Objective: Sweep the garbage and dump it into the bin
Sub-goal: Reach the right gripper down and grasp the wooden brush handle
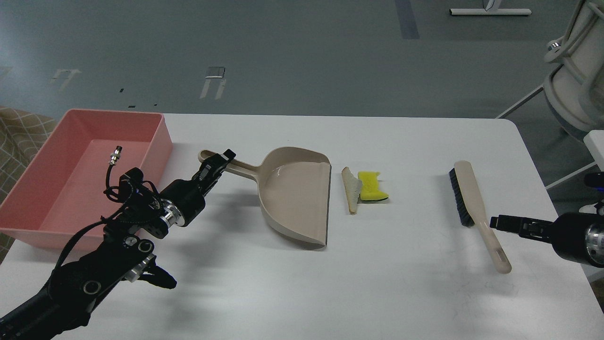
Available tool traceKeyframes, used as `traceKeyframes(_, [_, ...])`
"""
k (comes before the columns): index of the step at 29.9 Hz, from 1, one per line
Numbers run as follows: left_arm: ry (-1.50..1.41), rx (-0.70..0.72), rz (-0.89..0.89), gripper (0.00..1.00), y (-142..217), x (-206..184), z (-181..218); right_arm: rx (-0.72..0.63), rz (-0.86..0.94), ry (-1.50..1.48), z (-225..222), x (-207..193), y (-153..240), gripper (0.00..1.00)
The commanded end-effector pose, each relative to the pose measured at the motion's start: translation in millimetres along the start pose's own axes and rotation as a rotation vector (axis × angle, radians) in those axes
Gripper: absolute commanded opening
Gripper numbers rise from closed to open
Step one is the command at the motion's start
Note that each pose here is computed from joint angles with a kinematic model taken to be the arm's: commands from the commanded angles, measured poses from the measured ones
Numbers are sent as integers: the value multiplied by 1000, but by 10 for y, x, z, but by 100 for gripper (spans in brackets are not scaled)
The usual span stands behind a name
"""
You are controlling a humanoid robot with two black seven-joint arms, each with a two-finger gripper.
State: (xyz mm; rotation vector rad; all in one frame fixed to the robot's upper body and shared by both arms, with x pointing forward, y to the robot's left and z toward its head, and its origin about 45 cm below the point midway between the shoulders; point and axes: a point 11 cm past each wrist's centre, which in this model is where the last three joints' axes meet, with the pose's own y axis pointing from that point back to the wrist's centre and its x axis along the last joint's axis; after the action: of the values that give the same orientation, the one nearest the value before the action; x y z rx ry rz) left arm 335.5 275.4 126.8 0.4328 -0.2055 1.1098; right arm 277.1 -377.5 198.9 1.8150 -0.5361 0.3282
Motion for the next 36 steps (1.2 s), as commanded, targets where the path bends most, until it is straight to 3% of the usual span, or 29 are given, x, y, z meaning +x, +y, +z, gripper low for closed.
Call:
traceKeyframes(1, [3, 2, 7, 11, 1, 23, -5, 28, -15, -13, -71, -75, -77, 75])
traceKeyframes(9, [4, 1, 18, 11, 1, 36, -3, 19, -21, -17, -103, -113, -142, 74])
traceKeyframes(17, [4, -2, 19, 11, -7, 43, 8, 4, -25, -20, -105, -133, -171, 58])
traceKeyframes(31, [4, -5, 20, 12, -7, 43, 14, 8, -29, -24, -124, -151, -195, 57])
traceKeyframes(36, [4, -4, 24, 12, -4, 48, 10, 8, -30, -25, -122, -157, -201, 45])
